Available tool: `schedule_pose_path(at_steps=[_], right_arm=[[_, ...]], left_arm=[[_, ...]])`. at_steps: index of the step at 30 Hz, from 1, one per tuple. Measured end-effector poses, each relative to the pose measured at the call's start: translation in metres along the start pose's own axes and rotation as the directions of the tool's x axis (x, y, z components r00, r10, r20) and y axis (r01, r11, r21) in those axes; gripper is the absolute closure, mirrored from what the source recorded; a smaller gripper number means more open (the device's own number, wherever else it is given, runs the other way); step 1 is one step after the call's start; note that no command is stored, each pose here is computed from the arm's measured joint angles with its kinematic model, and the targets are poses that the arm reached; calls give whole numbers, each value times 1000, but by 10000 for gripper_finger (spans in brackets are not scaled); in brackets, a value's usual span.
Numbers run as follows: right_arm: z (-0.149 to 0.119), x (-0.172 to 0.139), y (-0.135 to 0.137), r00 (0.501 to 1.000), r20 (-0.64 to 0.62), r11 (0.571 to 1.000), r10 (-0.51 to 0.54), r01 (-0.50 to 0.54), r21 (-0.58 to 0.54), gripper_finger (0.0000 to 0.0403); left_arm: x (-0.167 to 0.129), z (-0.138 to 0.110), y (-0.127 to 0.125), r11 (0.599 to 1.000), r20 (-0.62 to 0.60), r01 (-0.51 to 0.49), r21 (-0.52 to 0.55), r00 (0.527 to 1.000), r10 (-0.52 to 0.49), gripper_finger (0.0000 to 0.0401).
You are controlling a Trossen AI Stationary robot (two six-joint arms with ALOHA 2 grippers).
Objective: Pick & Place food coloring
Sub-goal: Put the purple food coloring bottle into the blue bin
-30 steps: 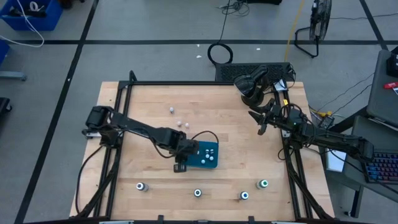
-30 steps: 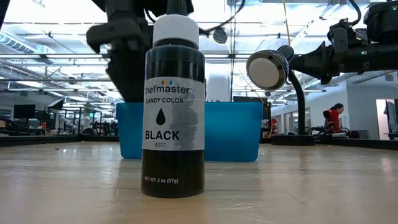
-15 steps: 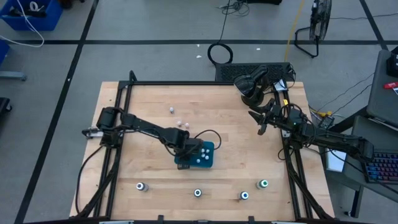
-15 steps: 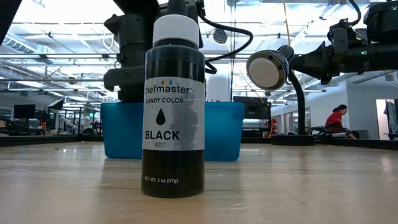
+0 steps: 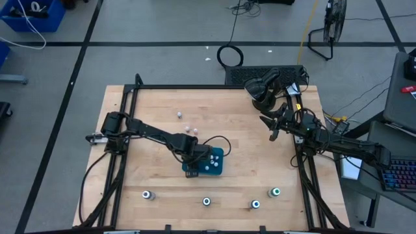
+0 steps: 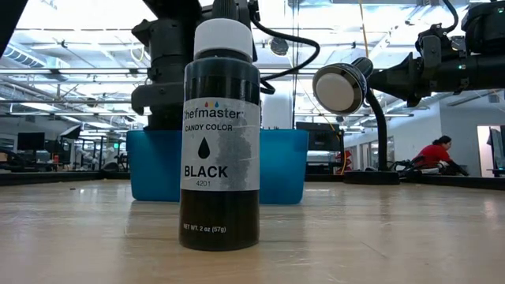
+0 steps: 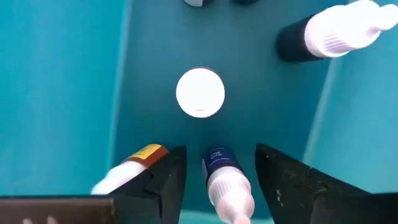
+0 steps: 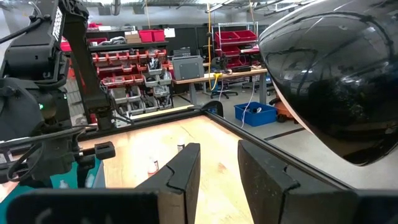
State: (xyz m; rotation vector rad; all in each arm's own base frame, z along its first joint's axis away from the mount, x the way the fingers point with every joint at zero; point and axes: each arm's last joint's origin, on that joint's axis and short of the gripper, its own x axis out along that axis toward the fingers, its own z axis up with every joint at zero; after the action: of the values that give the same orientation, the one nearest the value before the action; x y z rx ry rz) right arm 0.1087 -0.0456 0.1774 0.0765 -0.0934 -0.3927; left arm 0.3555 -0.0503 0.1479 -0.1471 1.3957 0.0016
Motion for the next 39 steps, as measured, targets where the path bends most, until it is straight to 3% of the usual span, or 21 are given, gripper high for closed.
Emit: schedule_pose_path(at_steps=[9, 18, 24, 30, 39], right_arm=[[0, 0, 0, 1000, -1, 1000, 0, 0, 0, 303], [0, 0, 0, 1000, -1, 1000, 0, 0, 0, 303], [0, 0, 0, 1000, -1, 1000, 0, 0, 0, 303], [0, 0, 0, 1000, -1, 1000, 0, 0, 0, 303], [0, 0, 0, 1000, 0, 1000, 0, 0, 0, 303]], left_arm=[[-14, 10, -3, 1000, 7, 1, 23, 1000, -1, 213], [-47, 22, -8, 999, -35, -8, 50, 999, 9, 229], [-62, 23, -7, 990, -67, -108, 89, 991, 114, 223], [-84, 11, 9, 957, -94, -277, 89, 954, 285, 227], [-145, -14, 51, 951, 104, -310, -9, 945, 309, 249]])
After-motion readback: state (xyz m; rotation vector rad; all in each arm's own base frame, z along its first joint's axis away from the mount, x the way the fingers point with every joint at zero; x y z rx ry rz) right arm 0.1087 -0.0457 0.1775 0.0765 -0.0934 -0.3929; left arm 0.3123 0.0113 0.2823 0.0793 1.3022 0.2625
